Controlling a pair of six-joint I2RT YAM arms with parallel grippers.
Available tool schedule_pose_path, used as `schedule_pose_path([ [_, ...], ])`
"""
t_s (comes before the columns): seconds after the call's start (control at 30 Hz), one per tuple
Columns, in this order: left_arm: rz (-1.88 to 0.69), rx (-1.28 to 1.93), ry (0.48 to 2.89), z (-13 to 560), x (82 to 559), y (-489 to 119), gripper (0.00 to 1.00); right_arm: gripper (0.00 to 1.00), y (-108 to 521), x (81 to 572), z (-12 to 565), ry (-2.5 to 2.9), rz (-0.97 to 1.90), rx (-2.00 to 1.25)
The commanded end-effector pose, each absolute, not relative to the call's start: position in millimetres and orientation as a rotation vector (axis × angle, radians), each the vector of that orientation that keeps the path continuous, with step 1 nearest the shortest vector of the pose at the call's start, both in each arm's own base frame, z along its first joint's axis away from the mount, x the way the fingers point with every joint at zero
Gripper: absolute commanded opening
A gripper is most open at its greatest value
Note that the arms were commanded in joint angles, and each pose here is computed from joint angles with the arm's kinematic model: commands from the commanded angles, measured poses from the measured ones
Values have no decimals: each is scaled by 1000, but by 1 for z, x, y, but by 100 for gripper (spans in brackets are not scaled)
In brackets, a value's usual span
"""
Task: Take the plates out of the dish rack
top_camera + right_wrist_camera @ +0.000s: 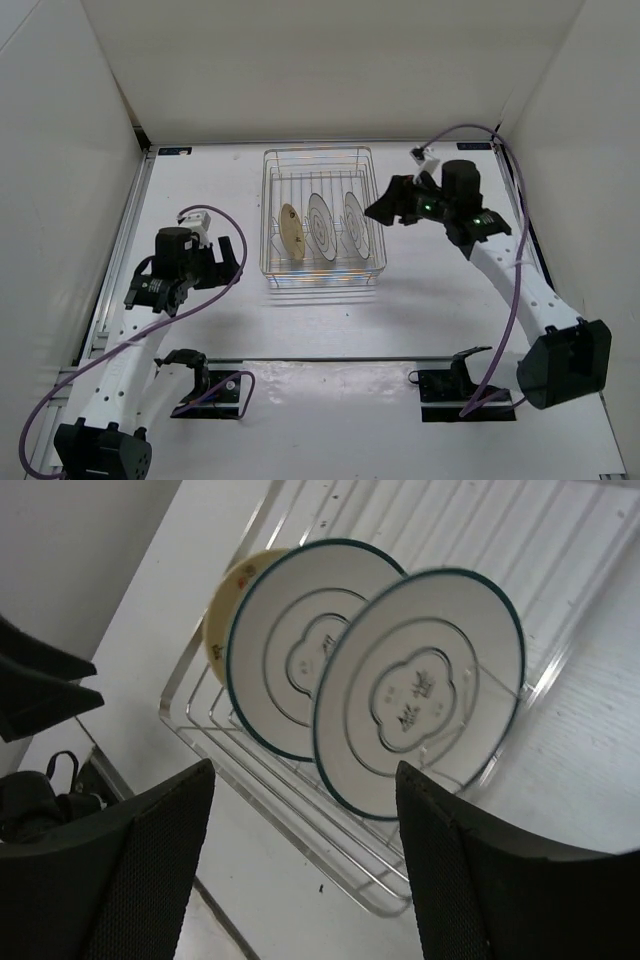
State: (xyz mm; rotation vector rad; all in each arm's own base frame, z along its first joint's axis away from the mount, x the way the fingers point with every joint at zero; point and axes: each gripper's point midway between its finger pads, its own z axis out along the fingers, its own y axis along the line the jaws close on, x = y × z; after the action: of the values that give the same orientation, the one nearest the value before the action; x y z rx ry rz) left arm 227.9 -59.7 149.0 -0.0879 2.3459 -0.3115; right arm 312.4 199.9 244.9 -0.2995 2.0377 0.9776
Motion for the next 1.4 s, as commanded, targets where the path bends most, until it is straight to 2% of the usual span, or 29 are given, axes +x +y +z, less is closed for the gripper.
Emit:
schedule_pose_path([
  [0.0,-409,-25,2339,152,227,-74,100,75,219,320,266,2003,841,-485],
  [0.3,-434,-10,2316,153,226,-77,100,57,252,329,219,2149,676,-601],
  [0.67,-423,-8,2308,155,225,-76,100,56,273,343,194,2197,589,-636],
  [0.83,-425,-6,2305,156,225,-76,100,46,273,347,186,2206,508,-633],
  [1.0,-423,-5,2299,157,225,-76,100,43,272,353,185,2188,404,-635],
  [1.13,-420,-5,2289,159,225,-75,100,35,275,354,181,2196,361,-652],
  [1.2,-418,-5,2283,160,225,-75,100,27,276,355,180,2195,332,-654],
  [1.37,-418,-6,2278,162,225,-74,100,20,277,357,188,2178,292,-636],
])
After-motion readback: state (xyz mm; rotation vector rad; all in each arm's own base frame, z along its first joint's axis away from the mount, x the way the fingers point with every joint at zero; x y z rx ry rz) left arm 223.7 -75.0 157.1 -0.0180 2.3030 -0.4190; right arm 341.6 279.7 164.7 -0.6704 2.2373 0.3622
